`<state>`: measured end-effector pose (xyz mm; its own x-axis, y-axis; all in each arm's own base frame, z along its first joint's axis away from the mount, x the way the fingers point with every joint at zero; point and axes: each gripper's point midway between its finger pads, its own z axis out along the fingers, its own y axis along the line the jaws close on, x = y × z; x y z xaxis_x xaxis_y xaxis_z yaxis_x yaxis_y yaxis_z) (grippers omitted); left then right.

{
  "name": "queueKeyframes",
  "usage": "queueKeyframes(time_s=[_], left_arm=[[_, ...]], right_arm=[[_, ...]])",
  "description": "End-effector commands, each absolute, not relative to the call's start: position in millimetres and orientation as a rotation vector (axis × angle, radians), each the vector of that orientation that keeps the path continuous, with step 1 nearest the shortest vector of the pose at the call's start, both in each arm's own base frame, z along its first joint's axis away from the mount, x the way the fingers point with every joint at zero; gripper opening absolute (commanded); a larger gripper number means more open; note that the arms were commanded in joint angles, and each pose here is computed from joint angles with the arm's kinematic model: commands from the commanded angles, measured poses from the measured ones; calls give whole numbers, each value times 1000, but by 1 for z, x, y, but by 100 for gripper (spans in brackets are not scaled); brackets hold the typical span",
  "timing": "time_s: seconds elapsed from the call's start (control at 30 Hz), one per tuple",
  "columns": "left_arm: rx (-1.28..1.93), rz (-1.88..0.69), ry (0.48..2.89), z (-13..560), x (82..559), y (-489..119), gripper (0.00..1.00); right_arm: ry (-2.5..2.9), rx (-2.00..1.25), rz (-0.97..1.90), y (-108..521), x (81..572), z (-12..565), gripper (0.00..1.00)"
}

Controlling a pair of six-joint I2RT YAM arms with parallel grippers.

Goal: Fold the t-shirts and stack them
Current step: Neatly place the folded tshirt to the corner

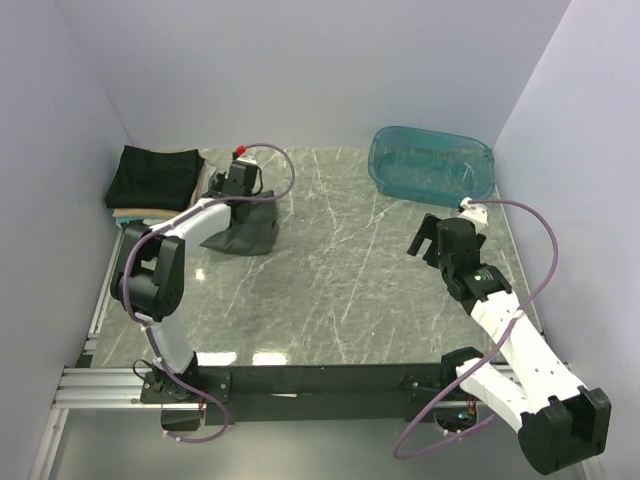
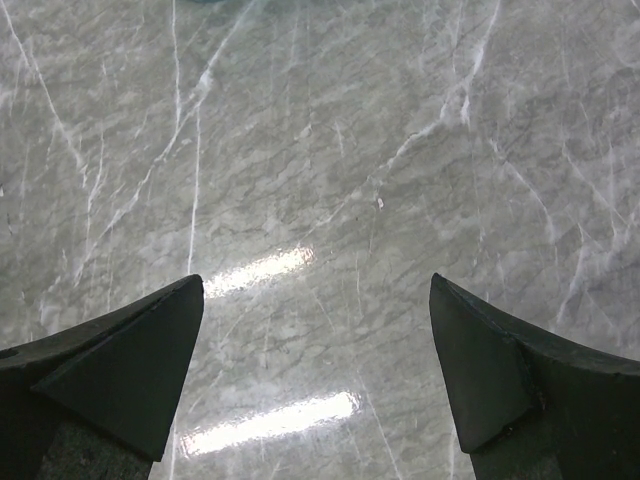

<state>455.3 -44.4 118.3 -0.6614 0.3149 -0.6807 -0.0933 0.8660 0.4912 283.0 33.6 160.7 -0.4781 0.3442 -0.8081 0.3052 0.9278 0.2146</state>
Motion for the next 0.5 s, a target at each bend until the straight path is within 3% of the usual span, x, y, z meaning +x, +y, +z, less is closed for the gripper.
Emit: queueKeyframes(time_s=[0.0, 0.47], left_arm=[[194, 699, 2069, 181, 473, -23, 1], [198, 543, 1982, 256, 488, 12, 1]], right_arm=[[2087, 477, 32, 29, 286, 160, 100], [2163, 467, 8, 33, 293, 144, 100]])
